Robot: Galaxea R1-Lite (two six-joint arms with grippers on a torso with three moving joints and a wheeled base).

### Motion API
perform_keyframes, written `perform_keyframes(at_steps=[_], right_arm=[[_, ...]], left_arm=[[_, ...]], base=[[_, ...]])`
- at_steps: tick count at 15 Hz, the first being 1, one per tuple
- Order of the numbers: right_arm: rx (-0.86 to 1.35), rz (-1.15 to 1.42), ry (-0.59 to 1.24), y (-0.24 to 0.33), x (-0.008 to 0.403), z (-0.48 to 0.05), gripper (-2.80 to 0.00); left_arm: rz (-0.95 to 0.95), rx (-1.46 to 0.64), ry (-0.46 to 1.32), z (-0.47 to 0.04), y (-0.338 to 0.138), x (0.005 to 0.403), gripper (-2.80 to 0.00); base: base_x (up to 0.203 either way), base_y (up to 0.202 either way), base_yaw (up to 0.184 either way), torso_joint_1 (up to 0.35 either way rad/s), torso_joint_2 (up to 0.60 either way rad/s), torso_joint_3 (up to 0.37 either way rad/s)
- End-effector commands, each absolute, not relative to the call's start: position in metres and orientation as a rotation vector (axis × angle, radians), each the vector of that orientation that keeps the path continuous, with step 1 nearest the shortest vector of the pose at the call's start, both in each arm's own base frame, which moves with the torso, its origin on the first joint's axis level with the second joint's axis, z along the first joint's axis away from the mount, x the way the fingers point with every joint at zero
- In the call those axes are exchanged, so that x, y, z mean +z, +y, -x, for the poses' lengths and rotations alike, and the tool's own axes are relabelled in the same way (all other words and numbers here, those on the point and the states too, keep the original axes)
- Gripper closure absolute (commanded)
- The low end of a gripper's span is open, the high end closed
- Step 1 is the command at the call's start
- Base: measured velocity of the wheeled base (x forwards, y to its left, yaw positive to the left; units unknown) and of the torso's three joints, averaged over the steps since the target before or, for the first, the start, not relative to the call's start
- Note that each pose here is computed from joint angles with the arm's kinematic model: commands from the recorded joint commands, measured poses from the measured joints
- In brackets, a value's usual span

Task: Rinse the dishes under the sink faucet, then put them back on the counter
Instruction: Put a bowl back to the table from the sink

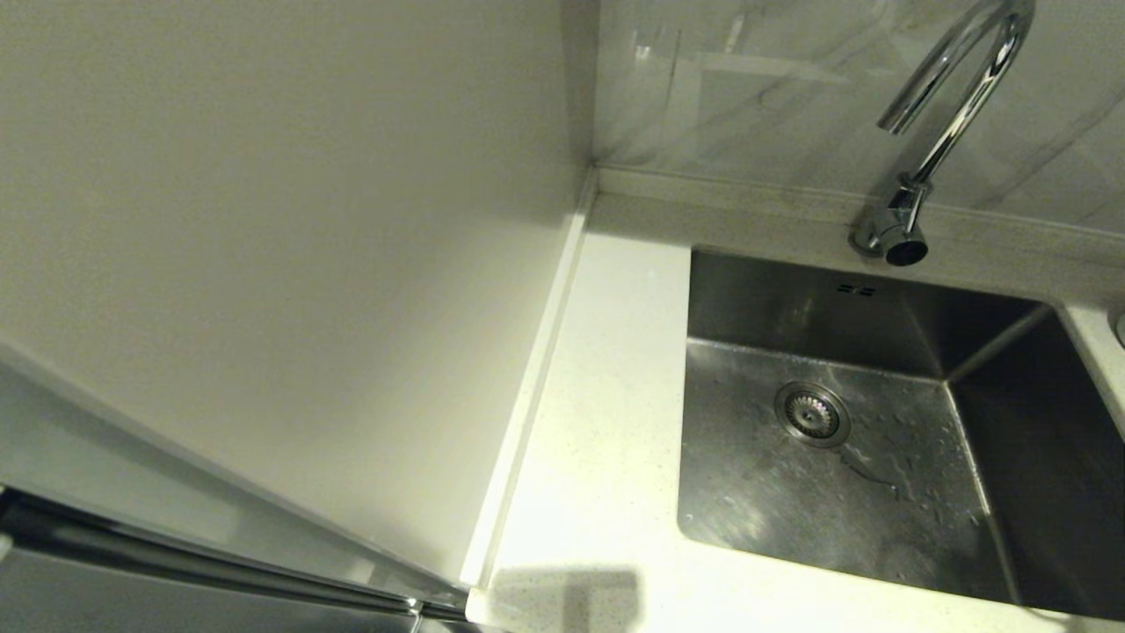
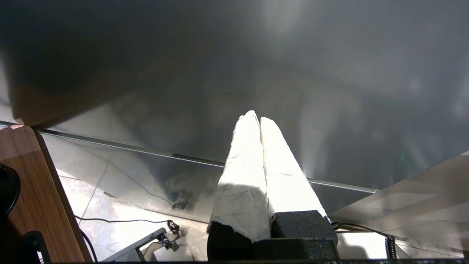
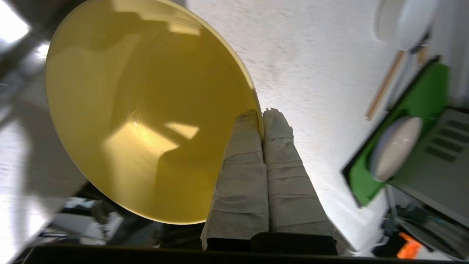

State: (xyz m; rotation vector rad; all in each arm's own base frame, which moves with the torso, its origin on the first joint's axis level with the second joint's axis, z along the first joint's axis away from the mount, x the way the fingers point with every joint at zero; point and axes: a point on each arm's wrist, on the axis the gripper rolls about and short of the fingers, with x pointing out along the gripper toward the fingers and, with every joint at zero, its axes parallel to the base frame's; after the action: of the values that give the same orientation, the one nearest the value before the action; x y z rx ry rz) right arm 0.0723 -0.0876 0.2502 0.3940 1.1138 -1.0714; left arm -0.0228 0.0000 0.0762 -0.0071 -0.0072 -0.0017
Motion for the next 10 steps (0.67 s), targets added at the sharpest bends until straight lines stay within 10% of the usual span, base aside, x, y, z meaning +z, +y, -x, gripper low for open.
perform_keyframes(at_steps=[1,10], right_arm=[[-1.062,-0.455,1.131,-0.102,0.243,-0.1,0.0],[-1.252,-0.619,0.968,-0.184,0.241,-0.165,0.0]], left_arm=[[0.008,-0.002,-0.005,0.023,0.0,0.075,0.0],[0.008,-0.002,-0.005,0.023,0.0,0.075,0.0]], base=[[0.0,0.0,0.0,0.0,0.0,0.0],[0.0,0.0,0.0,0.0,0.0,0.0]])
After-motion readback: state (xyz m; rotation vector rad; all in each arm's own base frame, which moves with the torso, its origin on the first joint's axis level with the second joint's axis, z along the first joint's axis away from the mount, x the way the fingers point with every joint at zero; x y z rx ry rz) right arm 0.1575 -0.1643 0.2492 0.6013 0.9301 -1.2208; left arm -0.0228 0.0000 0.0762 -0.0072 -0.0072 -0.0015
